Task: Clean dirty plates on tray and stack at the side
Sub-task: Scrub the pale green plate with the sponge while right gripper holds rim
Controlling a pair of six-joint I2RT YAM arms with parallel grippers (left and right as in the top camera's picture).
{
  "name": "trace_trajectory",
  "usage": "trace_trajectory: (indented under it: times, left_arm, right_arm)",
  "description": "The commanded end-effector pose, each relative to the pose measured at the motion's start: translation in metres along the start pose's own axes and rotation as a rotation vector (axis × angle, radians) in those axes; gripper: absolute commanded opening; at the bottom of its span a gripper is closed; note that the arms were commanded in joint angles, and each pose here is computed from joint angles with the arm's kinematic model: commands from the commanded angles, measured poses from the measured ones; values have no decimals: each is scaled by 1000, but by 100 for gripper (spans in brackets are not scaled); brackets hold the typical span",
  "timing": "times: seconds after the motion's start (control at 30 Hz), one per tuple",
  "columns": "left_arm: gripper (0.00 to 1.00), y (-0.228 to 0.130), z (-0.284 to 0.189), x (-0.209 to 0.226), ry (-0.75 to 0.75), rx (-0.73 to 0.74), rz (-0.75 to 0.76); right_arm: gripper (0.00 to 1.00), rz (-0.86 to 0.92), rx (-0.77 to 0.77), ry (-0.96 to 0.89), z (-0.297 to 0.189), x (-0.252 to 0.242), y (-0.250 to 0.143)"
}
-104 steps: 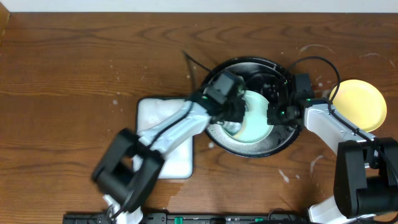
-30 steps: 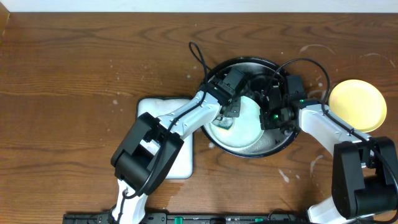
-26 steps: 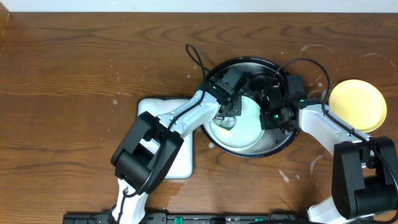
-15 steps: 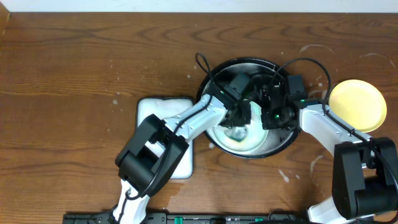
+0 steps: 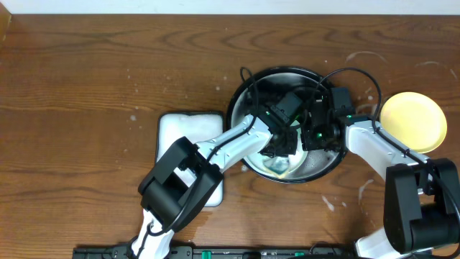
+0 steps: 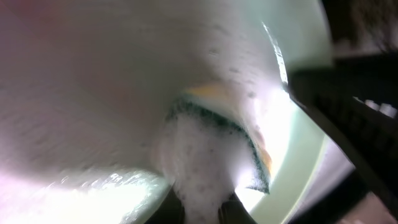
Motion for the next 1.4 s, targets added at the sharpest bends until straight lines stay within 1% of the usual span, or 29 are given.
trace_trajectory:
  times: [0.0,0.1,0.23,0.33,0.43,0.5,0.53,0.63,0.73,0.77,0.83,0.93,1.03,1.2,1.37]
  left_arm:
    - [7,23,18,90,458,-191,-34]
    - [8,44,5,108,589,-335,-32]
    - [8,60,-12,121,723,-478,-11]
    - [8,69,-19,122,779,-546,27]
    - [8,74,-19,118,764,-571,41]
    - [8,73,-10,109,678,-536,29]
    - [8,71,-3,103,609,-495,22]
    - [8,60,19,72,338,-341,5]
    - [8,51,29,36,66,-217,-7]
    - [8,48,30,26,-2,-182,-20]
    - [8,43,31,15,-89,-126,-71]
    - [8,36,30,7,-149,-59,-138]
    - [8,31,30,2,-191,-12,-164]
    - [9,24,31,-6,-223,17,-145]
    - [11,19,49,-6,-213,32,-136]
  right_arm:
    - [1,-14,65,-53,10,-7,-16]
    - [1,-14,65,-53,10,-7,-16]
    - [1,-14,69,-76,10,-10,-17]
    - [1,-14,76,-87,10,-12,-18]
    - [1,-12,83,-86,10,-11,-20]
    - [1,-12,86,-85,10,-11,-20]
    - [1,-12,87,-85,10,-11,-20]
    - [1,-11,90,-85,10,-11,-21]
    - [1,-11,90,-85,10,-11,-21]
    - [1,-11,90,-85,10,-11,-21]
    - [1,-11,90,-85,10,-11,-21]
    - [1,-11,89,-85,10,-11,-21]
    - [1,-12,88,-85,10,-11,-21]
    - [1,-11,89,-85,10,-11,-21]
    - [1,-11,89,-85,10,-11,-21]
Point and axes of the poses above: each gripper's point midway between its finger pads, its own z axis out along the fingers, its own x axis along the line the jaws close on, y = z × x, the point moved 5 cm from there along -z, back along the fingers, and after that the axes turned 10 degrees about -z, right-handed, at the moved point
